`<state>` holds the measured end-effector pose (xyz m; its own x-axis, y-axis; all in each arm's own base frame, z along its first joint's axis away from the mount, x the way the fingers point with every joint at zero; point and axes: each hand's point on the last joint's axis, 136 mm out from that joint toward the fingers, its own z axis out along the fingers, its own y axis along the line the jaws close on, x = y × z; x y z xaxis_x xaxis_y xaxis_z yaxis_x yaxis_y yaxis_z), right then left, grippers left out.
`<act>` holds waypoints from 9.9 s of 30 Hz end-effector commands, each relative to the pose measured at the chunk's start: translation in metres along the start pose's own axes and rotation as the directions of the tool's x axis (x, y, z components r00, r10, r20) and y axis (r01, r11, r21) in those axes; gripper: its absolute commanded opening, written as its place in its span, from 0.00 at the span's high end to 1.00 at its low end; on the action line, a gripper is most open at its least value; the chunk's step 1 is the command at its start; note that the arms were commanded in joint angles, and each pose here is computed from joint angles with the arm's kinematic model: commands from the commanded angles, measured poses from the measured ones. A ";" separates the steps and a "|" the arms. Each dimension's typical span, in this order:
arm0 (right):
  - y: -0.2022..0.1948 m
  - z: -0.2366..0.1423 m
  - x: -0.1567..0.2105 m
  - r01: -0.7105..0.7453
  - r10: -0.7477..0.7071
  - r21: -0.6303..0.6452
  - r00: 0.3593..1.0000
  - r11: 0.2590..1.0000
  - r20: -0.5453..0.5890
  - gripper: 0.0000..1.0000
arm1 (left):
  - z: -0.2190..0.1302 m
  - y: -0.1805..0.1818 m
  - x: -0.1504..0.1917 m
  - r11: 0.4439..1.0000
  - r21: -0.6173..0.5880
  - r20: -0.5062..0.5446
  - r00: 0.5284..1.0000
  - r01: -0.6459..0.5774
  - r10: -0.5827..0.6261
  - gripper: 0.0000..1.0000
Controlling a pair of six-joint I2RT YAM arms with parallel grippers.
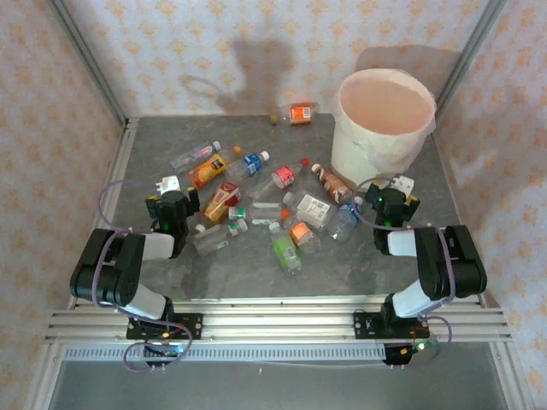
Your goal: Put the plastic bottles in the bin
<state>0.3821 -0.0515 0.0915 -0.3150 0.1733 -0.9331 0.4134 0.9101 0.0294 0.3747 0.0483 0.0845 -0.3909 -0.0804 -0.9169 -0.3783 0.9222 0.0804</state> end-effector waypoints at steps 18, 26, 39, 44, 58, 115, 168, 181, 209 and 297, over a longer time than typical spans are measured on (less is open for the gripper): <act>-0.003 -0.002 -0.004 -0.023 0.023 0.014 0.999 1.000 0.025 0.01 | -0.001 0.004 -0.017 0.999 -0.028 0.053 0.998 0.021 -0.019 0.00; 0.006 -0.019 -0.028 0.008 -0.007 -0.033 1.000 0.999 0.016 0.01 | -0.005 0.002 -0.022 1.000 -0.022 0.063 0.998 0.007 -0.005 0.00; -0.001 -0.086 -0.065 -0.296 0.284 -0.019 0.933 0.955 -0.220 0.01 | -0.055 0.019 -0.095 0.989 -0.049 -0.019 0.990 0.139 -0.140 0.00; 0.026 -0.117 -0.010 -0.354 0.277 -0.008 0.746 0.935 -0.606 0.01 | -0.086 0.019 -0.096 0.947 -0.026 -0.149 0.936 0.320 -0.320 0.00; 0.083 -0.116 0.066 -0.376 0.220 -0.002 0.548 0.927 -0.807 0.06 | -0.109 -0.004 -0.066 0.852 0.010 -0.364 0.796 0.523 -0.484 0.00; 0.211 -0.186 -0.290 -0.188 0.169 -0.818 0.979 0.543 -0.112 0.58 | -0.124 -0.010 -0.022 0.805 -0.044 -0.496 0.686 0.591 -0.531 0.00; 0.188 0.001 -0.185 -0.292 -0.162 -0.608 0.799 0.738 -0.580 0.21 | -0.142 -0.017 0.018 0.839 -0.011 -0.624 0.652 0.545 -0.431 0.00; 0.157 -0.001 -0.217 -0.301 0.015 -0.438 0.837 0.847 -0.547 0.10 | -0.140 -0.026 0.013 0.832 0.041 -0.628 0.662 0.554 -0.410 0.00; 0.168 -0.233 -0.245 0.075 -0.030 -0.826 0.997 0.559 0.069 0.01 | -0.190 -0.071 -0.009 0.922 0.383 -0.584 0.788 0.056 0.195 0.00; 0.186 -0.221 -0.207 -0.010 0.006 -0.834 1.000 0.552 -0.007 0.01 | -0.199 -0.144 0.049 0.819 0.549 -0.450 0.768 -0.164 0.455 0.54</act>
<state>0.3373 0.1579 0.3525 -0.3449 0.1387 -0.9284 -0.4428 0.8480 0.2912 0.2332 -0.1552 0.0728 -0.8976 0.1787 -0.4031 0.1807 0.9830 0.0334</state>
